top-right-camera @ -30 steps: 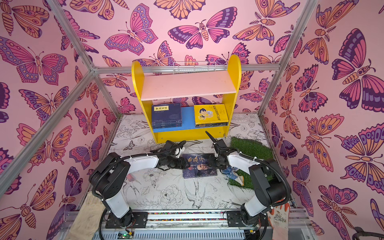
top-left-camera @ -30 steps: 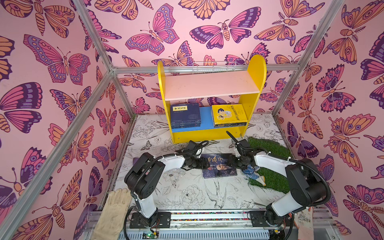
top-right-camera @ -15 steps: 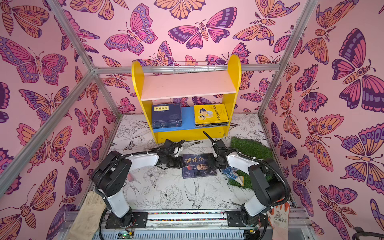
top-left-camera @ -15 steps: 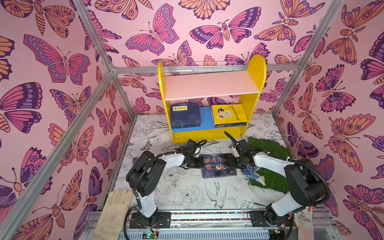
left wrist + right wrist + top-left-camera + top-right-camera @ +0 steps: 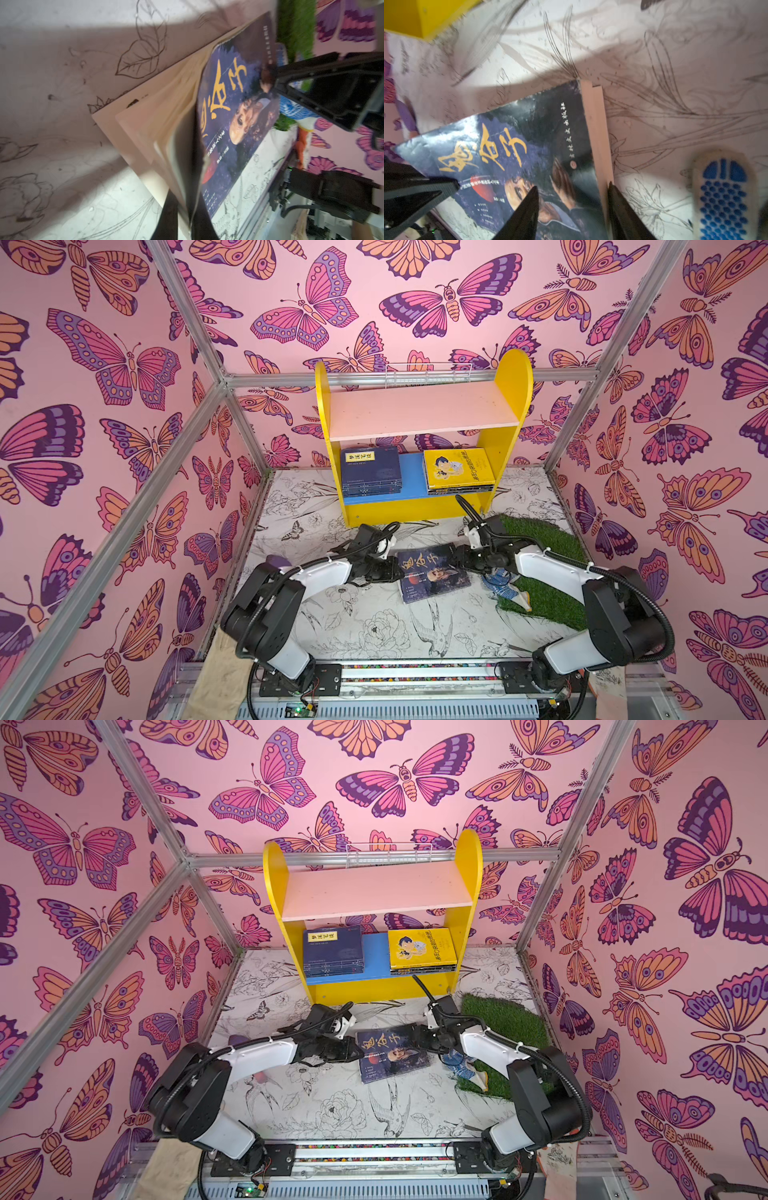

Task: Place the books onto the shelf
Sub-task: 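Grasp and lift the purple book upright with both grippers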

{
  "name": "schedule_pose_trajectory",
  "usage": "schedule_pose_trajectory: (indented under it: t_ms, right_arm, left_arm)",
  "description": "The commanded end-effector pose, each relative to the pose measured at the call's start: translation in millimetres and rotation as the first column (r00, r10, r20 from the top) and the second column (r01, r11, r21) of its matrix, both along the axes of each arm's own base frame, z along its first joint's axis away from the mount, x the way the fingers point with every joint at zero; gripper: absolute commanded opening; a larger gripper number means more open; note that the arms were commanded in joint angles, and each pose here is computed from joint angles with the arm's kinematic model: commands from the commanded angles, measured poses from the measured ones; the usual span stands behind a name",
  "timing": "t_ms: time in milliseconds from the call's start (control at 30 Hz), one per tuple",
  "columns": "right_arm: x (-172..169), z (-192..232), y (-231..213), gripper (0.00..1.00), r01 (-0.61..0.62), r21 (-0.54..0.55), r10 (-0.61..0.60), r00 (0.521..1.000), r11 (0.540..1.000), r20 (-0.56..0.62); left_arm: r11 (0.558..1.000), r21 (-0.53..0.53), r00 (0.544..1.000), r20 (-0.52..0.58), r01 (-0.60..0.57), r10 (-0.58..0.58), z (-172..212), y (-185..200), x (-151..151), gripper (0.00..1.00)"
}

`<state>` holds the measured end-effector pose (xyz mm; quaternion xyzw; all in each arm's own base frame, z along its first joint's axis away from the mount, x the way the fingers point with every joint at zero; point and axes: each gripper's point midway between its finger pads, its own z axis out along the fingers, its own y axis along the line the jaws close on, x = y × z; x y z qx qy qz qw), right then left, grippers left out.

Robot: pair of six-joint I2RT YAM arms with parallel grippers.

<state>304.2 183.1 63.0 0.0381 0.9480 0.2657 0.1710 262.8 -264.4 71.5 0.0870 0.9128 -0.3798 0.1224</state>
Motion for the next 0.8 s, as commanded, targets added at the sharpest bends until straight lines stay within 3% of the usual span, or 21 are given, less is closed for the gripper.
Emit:
schedule_pose_trajectory:
  t_ms: [0, 267, 467, 600, 767]
  right_arm:
    - [17, 42, 12, 0.57, -0.009, 0.188, -0.01, 0.995, 0.982, 0.099]
    - [21, 67, -18, 0.61, 0.072, 0.287, -0.114, 0.984, 0.955, 0.133]
    - [10, 90, -26, 0.63, 0.096, 0.331, -0.16, 0.972, 0.939, 0.174]
    - [2, 122, -9, 0.63, 0.018, 0.485, -0.135, 0.969, 0.874, 0.206]
    - [3, 153, 0, 0.63, -0.026, 0.582, -0.148, 0.957, 0.813, 0.25]
  left_arm:
    - [0.949, -0.305, 0.993, 0.098, 0.086, -0.058, 71, -25, 1, 0.0]
    - [0.892, -0.445, 0.976, 0.218, 0.08, 0.022, 141, -24, 8, 0.0]
    - [0.855, -0.515, 0.928, 0.341, 0.051, 0.151, 195, -10, 19, 0.0]
    - [0.829, -0.555, 0.903, 0.387, 0.065, 0.188, 221, -8, 22, 0.0]
    - [0.792, -0.606, 0.891, 0.399, 0.08, 0.216, 238, -9, 24, 0.0]
